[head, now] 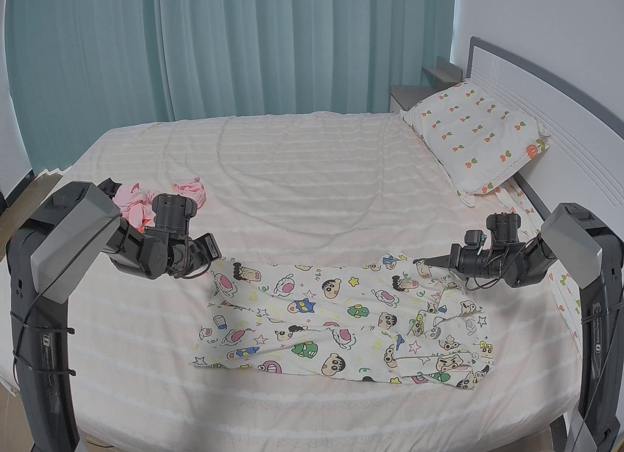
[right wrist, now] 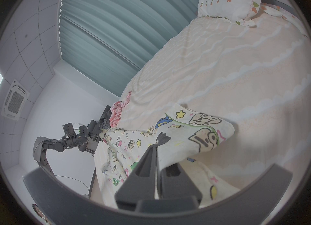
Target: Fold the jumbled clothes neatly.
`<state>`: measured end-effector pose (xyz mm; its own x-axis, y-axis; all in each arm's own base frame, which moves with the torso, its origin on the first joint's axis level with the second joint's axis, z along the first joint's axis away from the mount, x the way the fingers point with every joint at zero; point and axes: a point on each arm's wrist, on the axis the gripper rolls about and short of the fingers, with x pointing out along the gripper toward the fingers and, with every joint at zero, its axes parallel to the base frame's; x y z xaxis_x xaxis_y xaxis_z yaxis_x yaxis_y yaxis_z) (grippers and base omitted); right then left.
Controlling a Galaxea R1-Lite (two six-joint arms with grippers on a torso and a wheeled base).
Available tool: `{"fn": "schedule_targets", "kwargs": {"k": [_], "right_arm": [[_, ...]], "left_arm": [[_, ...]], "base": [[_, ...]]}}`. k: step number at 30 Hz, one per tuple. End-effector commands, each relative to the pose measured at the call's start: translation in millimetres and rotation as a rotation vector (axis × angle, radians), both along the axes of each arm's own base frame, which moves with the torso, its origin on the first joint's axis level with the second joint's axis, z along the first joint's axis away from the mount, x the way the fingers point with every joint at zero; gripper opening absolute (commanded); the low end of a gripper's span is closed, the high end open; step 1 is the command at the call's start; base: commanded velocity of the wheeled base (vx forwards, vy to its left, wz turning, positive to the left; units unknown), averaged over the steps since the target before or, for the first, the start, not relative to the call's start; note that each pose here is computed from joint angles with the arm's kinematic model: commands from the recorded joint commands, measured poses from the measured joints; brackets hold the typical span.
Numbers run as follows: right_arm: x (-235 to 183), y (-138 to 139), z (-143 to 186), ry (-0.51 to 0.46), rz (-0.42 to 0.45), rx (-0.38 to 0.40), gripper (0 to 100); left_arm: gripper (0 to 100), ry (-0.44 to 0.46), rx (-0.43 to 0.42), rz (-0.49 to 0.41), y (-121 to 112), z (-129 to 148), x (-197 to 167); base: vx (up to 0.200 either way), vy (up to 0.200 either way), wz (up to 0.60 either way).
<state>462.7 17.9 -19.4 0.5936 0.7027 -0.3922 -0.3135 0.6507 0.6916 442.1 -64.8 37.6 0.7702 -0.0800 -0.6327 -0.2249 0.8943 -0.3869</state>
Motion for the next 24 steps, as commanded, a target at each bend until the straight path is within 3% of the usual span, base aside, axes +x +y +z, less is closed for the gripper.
{"fn": "schedule_targets", "kwargs": {"k": [1, 8, 24], "right_arm": [[-8.5, -4.7, 11.6, -0.013, 0.000, 0.007, 0], [-23.4, -4.5, 17.0, -0.015, 0.046, 0.033, 0], [-64.2, -9.3, 30.7, 0.014, 0.131, 0.082, 0]], "left_arm": [[0, -0.013, -0.004, -0.003, -0.7, 10.1, -5.0], [0, -0.029, -0.015, -0.012, 1.3, 29.8, -20.1], [0, -0.005, -0.029, -0.056, 5.6, 42.9, -51.2]], "base": [[0.000, 0.000, 0.00], [0.000, 0.000, 0.00], [0.000, 0.000, 0.00]]}}
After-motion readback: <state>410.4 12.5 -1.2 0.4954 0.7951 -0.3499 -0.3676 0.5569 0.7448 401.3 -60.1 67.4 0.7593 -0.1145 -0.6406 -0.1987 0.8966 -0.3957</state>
